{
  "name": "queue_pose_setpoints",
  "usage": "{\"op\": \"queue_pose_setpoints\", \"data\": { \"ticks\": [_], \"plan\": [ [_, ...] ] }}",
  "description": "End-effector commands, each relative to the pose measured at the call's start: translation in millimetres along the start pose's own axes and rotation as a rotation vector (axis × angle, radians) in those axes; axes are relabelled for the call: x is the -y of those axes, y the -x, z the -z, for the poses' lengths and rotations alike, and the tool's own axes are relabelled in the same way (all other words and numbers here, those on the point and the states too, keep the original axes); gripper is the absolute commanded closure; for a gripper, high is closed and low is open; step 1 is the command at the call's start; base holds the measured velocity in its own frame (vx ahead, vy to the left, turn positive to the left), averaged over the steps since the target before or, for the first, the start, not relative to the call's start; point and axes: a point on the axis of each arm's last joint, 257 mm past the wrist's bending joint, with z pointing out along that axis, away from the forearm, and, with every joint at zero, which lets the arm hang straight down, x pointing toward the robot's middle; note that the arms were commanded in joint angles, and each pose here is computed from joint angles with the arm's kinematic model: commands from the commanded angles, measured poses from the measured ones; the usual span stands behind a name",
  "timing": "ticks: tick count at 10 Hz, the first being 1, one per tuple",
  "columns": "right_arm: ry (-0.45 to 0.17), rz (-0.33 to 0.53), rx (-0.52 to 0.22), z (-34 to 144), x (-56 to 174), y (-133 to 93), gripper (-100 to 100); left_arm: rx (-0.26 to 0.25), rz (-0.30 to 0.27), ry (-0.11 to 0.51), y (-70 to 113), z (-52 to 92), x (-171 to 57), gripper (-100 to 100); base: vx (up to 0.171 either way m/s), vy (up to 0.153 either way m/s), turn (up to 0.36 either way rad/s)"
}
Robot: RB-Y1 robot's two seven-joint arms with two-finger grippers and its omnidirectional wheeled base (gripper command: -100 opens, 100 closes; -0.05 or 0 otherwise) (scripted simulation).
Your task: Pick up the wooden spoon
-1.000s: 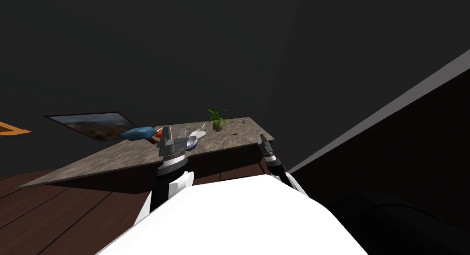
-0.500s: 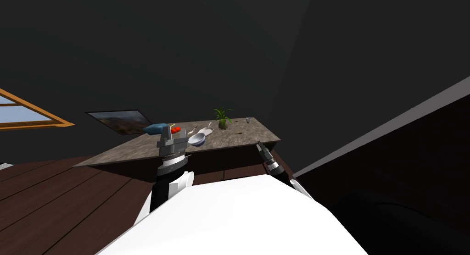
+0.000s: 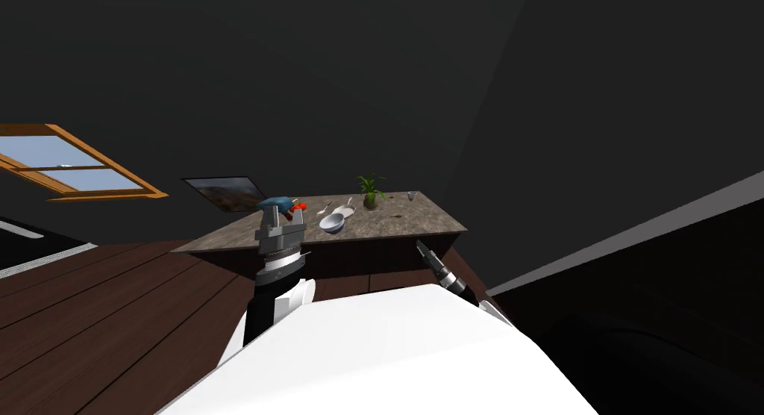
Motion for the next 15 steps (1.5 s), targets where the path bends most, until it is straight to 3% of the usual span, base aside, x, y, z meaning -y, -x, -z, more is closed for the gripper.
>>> {"op": "queue_pose_setpoints", "data": {
  "ticks": [1,4,5,7,8,9,10,11,12,13,14,15],
  "plan": [
    [-0.052,0.026,-0.067,19.6,18,-15,-100,0.000,0.000,0.000,0.0,0.0,0,0,-0.011,0.108,0.186],
    [-0.105,0.078,-0.177,42.3,38,-29,-100,0.000,0.000,0.000,0.0,0.0,0,0,-0.002,0.069,0.122],
    [-0.151,0.095,-0.232,61.7,55,-42,-100,0.000,0.000,0.000,0.0,0.0,0,0,0.000,0.104,0.176],
    [-0.154,0.112,-0.261,65.0,56,-41,-100,0.000,0.000,0.000,0.0,0.0,0,0,-0.021,0.081,0.091],
    [-0.201,0.133,-0.324,87.1,73,-52,-100,0.000,0.000,0.000,0.0,0.0,0,0,-0.010,0.082,0.240],
    [-0.204,0.146,-0.346,90.0,75,-51,-100,0.000,0.000,0.000,0.0,0.0,0,0,-0.001,0.072,0.099],
    [-0.250,0.165,-0.408,113.5,91,-60,-100,0.000,0.000,0.000,0.0,0.0,0,0,0.007,0.088,0.239],
    [-0.254,0.181,-0.433,117.1,93,-58,-100,0.000,0.000,0.000,0.0,0.0,0,0,0.010,0.072,0.112],
    [-0.299,0.197,-0.491,141.5,108,-66,-100,0.000,0.000,0.000,0.0,0.0,0,0,-0.002,0.090,0.222],
    [-0.303,0.216,-0.522,145.9,110,-63,-100,0.000,0.000,0.000,0.0,0.0,0,0,-0.001,0.073,0.135],
    [-0.337,0.233,-0.579,168.2,121,-70,-100,0.000,0.000,0.000,0.0,0.0,0,0,0.009,0.085,0.282],
    [-0.351,0.248,-0.605,175.2,126,-65,-100,0.000,0.000,0.000,0.0,0.0,0,0,0.021,0.059,0.111]
  ]
}}
